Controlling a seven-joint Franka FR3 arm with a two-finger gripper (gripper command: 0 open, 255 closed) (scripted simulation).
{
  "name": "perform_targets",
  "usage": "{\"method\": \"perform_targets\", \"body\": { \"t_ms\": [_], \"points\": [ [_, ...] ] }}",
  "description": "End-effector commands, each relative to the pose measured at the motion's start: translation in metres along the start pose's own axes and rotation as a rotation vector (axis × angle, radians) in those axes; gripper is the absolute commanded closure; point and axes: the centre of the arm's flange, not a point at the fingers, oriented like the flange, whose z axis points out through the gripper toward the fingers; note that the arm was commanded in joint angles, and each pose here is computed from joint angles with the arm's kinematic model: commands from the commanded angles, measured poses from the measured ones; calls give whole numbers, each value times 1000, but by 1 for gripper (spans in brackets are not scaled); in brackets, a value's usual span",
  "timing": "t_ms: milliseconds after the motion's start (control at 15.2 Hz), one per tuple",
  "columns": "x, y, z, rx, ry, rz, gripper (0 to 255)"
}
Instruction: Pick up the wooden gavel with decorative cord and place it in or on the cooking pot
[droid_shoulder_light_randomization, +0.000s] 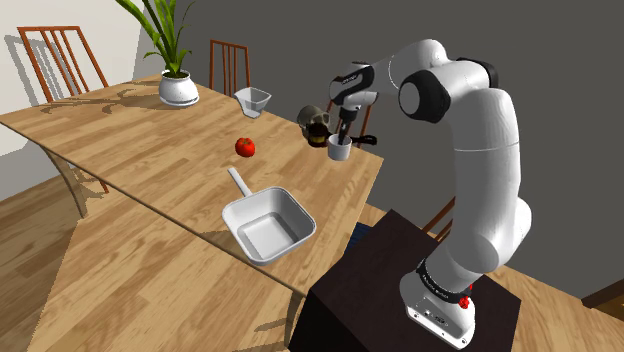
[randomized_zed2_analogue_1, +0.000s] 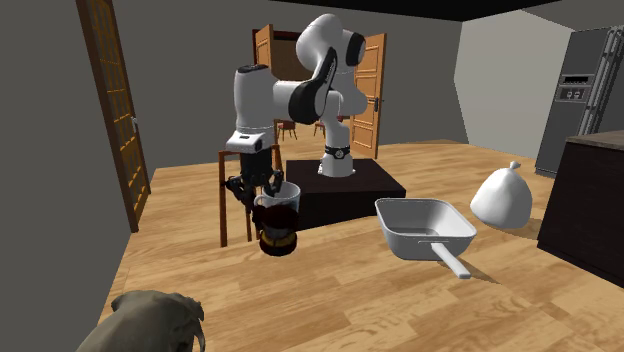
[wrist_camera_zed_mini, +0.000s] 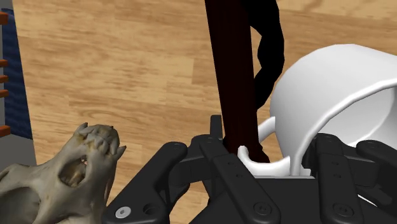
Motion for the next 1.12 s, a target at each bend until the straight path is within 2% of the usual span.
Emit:
{"method": "perform_targets", "body": {
  "t_ms": [0, 264, 1056],
  "points": [
    [-1, 0, -12, -1, 1, 0, 255],
    [-1, 0, -28, -1, 1, 0, 255],
    [61, -145, -33, -1, 1, 0, 255]
  ]
}}
